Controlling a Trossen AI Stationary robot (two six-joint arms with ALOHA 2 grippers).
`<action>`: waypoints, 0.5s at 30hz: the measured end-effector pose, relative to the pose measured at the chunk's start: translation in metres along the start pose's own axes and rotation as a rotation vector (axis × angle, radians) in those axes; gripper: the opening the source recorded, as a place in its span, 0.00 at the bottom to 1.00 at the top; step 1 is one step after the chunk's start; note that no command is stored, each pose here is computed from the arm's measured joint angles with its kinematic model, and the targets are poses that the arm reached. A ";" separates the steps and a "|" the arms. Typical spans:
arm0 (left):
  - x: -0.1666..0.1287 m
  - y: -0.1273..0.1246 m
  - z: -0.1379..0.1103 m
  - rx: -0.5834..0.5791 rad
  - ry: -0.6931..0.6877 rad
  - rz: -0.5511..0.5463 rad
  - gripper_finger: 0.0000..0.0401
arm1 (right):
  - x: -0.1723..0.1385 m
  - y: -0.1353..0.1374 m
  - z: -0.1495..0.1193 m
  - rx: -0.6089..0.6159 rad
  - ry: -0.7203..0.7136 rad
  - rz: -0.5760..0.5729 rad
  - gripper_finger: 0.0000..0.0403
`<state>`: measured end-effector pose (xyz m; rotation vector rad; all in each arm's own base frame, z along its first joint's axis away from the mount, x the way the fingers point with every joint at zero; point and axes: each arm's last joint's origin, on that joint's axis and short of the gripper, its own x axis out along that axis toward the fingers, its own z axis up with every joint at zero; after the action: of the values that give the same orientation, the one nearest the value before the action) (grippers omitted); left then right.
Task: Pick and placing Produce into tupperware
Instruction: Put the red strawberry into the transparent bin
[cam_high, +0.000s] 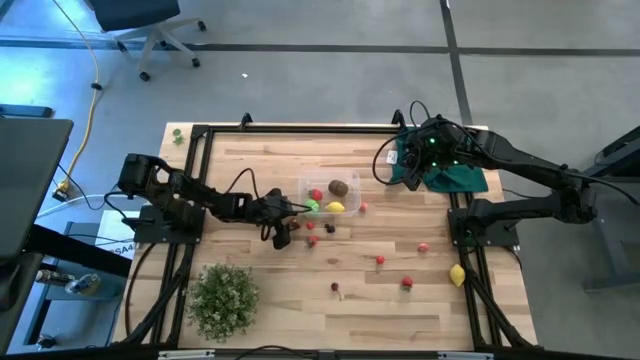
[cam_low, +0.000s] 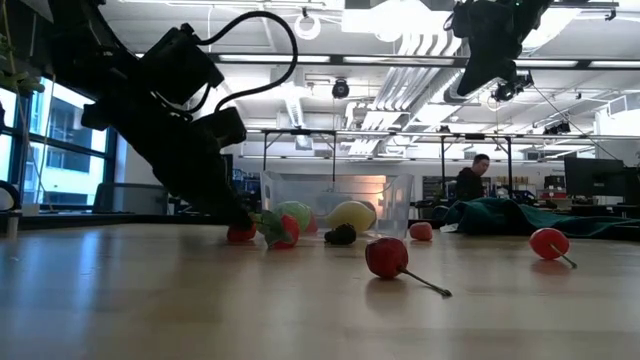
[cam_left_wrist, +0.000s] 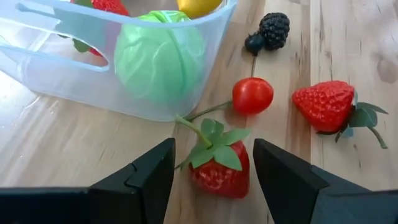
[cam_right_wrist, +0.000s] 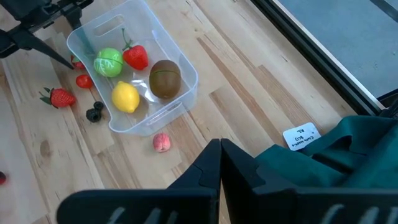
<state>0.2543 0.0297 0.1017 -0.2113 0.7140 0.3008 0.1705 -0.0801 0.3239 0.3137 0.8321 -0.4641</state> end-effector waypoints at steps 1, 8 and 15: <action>0.000 0.000 0.000 0.000 0.001 0.000 0.52 | 0.000 0.000 0.000 0.000 0.000 0.000 0.00; 0.007 0.000 -0.005 -0.007 0.021 -0.001 0.51 | 0.000 0.000 0.000 0.000 0.000 0.000 0.00; 0.009 0.000 -0.005 -0.013 0.010 -0.007 0.41 | 0.000 0.000 0.000 0.000 0.000 0.000 0.00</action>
<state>0.2572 0.0300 0.0919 -0.2275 0.7213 0.2978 0.1705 -0.0801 0.3239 0.3138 0.8324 -0.4643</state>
